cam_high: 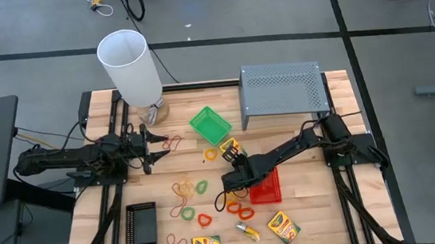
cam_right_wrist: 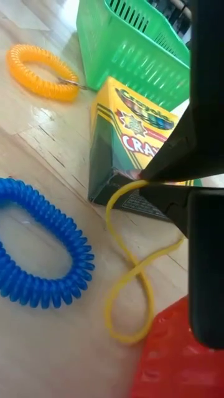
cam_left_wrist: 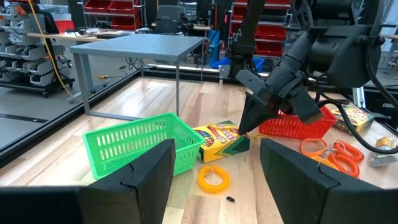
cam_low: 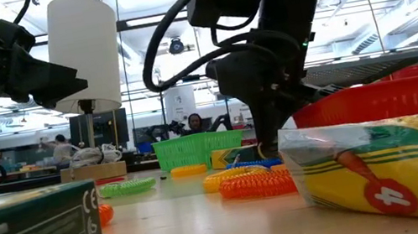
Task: Pick & Place Office Desk Supplies
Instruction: Put the yellow rubber band into the green bin
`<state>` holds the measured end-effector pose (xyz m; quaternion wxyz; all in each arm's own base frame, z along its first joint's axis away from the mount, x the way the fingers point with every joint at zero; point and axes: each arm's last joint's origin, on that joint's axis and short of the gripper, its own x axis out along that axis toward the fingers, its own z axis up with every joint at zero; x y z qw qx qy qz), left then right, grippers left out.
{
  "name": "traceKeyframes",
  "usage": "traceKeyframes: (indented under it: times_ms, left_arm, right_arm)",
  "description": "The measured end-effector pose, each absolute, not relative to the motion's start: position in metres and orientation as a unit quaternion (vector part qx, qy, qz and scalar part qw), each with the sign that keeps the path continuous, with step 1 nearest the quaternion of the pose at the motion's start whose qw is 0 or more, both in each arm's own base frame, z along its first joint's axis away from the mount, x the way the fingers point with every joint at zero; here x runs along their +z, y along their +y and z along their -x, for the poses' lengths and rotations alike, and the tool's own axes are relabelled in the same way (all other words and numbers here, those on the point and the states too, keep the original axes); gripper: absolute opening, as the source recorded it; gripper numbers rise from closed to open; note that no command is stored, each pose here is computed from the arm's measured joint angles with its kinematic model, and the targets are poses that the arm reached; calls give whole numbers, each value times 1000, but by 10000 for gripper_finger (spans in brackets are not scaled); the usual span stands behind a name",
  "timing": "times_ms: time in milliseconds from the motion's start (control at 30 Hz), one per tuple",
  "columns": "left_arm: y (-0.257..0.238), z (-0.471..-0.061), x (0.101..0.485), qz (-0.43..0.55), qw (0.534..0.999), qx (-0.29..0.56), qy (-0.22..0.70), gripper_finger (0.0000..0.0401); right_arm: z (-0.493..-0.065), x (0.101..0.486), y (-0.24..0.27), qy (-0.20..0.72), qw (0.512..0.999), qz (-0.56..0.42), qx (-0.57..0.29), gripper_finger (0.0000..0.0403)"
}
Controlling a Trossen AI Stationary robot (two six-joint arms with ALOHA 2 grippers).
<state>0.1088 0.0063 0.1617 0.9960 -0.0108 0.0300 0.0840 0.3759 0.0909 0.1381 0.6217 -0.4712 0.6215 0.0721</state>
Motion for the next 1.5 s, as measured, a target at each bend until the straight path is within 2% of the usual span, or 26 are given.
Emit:
traceKeyframes:
  times_ms: [300, 667, 867, 1033, 1233, 1500]
  left_arm:
    - [6, -109, 162, 6, 996, 84, 30, 240]
    - [6, -109, 161, 5, 996, 84, 32, 239]
    - [6, -109, 161, 5, 996, 84, 33, 238]
    - [6, -109, 161, 5, 996, 84, 33, 238]
    - [6, -109, 161, 5, 996, 84, 34, 238]
    - [6, -109, 161, 5, 996, 84, 34, 238]
  right_arm:
    - [-372, 144, 96, 620, 622, 474, 66, 11]
    - [-370, 153, 97, 612, 638, 462, 67, 38]
    - [-370, 158, 98, 605, 645, 462, 66, 8]
    - [-369, 162, 100, 599, 647, 466, 64, 4]
    - [-365, 177, 105, 583, 669, 458, 54, 2]
    - [-353, 215, 108, 546, 724, 422, 15, 1]
